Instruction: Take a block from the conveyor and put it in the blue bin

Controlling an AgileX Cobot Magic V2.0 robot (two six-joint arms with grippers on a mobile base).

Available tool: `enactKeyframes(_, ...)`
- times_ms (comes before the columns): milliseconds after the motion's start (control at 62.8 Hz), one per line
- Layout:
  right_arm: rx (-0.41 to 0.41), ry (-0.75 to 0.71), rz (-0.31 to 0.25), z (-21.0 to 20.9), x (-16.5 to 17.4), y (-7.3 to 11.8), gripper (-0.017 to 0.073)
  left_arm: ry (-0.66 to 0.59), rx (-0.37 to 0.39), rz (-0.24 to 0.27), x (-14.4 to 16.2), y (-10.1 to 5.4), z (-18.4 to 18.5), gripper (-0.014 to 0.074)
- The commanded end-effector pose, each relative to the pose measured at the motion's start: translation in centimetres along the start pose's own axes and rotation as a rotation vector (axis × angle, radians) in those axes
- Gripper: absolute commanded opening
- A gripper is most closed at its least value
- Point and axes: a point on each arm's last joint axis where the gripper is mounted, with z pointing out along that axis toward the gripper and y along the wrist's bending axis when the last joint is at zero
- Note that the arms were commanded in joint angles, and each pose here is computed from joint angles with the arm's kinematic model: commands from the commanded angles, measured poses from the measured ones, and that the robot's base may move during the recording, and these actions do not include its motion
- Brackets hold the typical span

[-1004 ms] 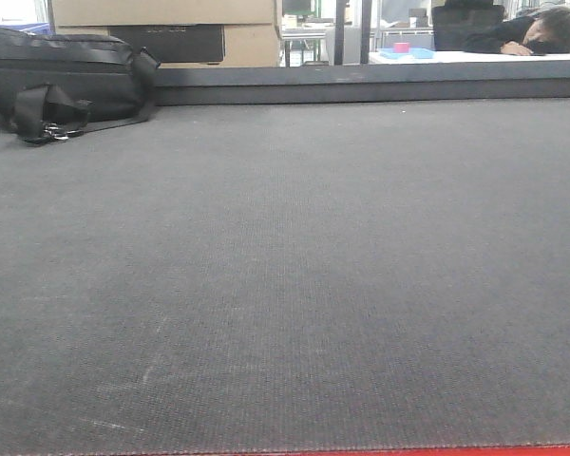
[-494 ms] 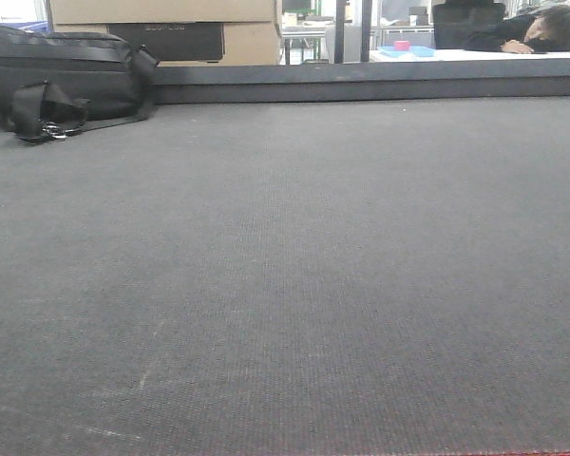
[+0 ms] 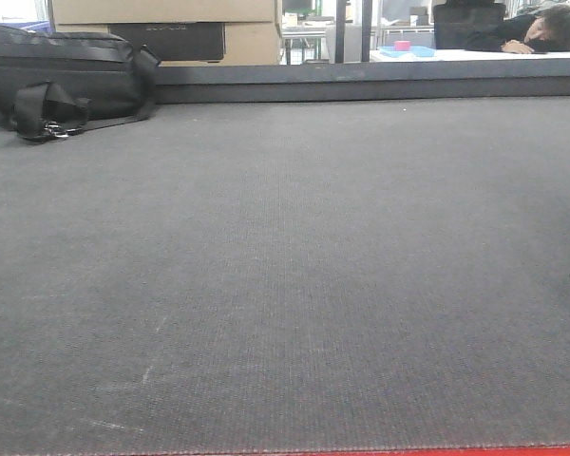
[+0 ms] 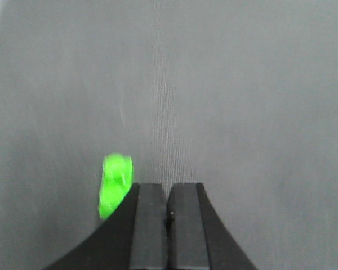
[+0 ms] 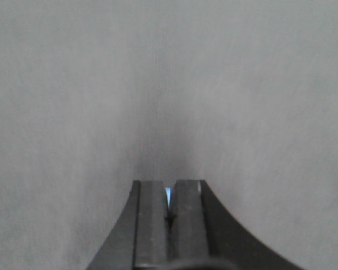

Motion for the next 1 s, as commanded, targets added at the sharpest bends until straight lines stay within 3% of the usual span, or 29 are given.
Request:
enactKeyframes(0, -0.003, 0.136, 0.005, 2.4, -0.8, -0.1, -0.0162, 0.079, 0.019, -0.02, -1.2, -0.1, 1.7, -0.0111)
enactKeyframes(96, -0.012, 0.274, 0.014, 5.2, -0.8, -0.2, -0.0162, 0.139, 0.043, -0.041, -2.0, -0.2, 3.9, -0.0111)
enactKeyframes(255, -0.002, 0.443, 0.089, 8.9, -0.7, -0.3, -0.0162, 0.221, 0.053, -0.053, -2.1, -0.3, 6.4, -0.0111)
enactKeyframes(414, -0.004, 0.521, 0.092, 11.2, -0.6, -0.3, -0.0154, 0.268, 0.052, -0.056, -2.1, -0.2, 7.8, -0.0111)
enactKeyframes(478, -0.004, 0.521, 0.093, 11.6, -0.6, -0.3, -0.0082, 0.268, 0.052, -0.056, -2.1, -0.2, 7.8, -0.0111)
enactKeyframes(637, -0.002, 0.474, 0.094, 12.2, -0.6, -0.3, 0.0265, 0.262, 0.052, -0.056, -2.1, -0.2, 7.8, -0.0111)
enactKeyframes(733, -0.001, 0.464, 0.095, 13.2, 0.4, -0.4, 0.04, 0.253, 0.051, -0.056, -2.2, -0.2, 7.9, -0.0111)
enactKeyframes(988, 0.003, 0.449, 0.102, 16.0, 3.3, -0.4, 0.0367, 0.243, 0.051, -0.056, -2.3, -0.2, 7.9, -0.0111)
